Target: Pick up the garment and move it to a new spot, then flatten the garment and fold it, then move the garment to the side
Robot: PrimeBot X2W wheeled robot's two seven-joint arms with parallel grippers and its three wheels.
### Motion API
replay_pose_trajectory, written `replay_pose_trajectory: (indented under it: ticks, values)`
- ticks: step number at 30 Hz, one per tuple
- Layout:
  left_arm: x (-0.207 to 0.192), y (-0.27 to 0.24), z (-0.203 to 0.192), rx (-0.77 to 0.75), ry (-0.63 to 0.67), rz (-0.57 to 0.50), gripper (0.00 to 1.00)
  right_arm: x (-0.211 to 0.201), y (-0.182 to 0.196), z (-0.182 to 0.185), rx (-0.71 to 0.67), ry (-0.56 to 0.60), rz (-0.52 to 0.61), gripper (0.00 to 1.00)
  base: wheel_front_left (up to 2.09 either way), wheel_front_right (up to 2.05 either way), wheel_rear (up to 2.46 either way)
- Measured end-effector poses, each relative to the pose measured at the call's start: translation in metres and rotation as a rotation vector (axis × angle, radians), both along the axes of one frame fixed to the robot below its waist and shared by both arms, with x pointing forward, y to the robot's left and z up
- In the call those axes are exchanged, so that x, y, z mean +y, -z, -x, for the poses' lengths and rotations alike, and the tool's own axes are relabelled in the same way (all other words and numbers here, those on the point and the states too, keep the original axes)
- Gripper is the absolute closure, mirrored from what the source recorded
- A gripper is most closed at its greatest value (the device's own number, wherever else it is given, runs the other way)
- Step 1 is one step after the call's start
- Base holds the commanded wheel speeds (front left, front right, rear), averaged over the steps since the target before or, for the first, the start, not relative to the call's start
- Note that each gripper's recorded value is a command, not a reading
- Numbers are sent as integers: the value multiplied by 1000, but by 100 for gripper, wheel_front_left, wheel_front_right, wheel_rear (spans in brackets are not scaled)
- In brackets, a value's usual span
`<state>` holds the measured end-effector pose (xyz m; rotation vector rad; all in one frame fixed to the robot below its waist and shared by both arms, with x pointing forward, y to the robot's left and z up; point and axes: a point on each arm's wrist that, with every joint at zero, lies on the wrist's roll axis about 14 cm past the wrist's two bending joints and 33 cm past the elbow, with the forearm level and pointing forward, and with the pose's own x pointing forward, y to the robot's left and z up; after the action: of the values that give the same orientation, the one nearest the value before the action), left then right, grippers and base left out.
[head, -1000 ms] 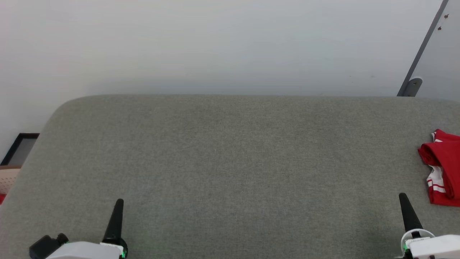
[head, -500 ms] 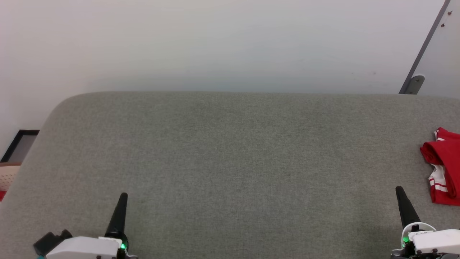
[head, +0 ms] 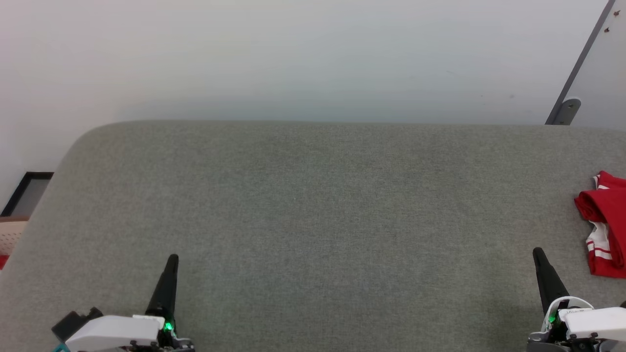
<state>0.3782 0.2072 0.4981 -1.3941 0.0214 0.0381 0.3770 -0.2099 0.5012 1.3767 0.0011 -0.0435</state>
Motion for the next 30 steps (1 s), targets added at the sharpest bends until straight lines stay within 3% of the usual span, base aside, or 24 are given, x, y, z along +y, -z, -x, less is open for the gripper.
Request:
replay_pose_trajectory:
  ticks: [30]
  values:
    - [-8, -6, -10, -27, 11, 181, 100, 10, -5, -12, -26, -28, -195, 100, 0, 0, 0]
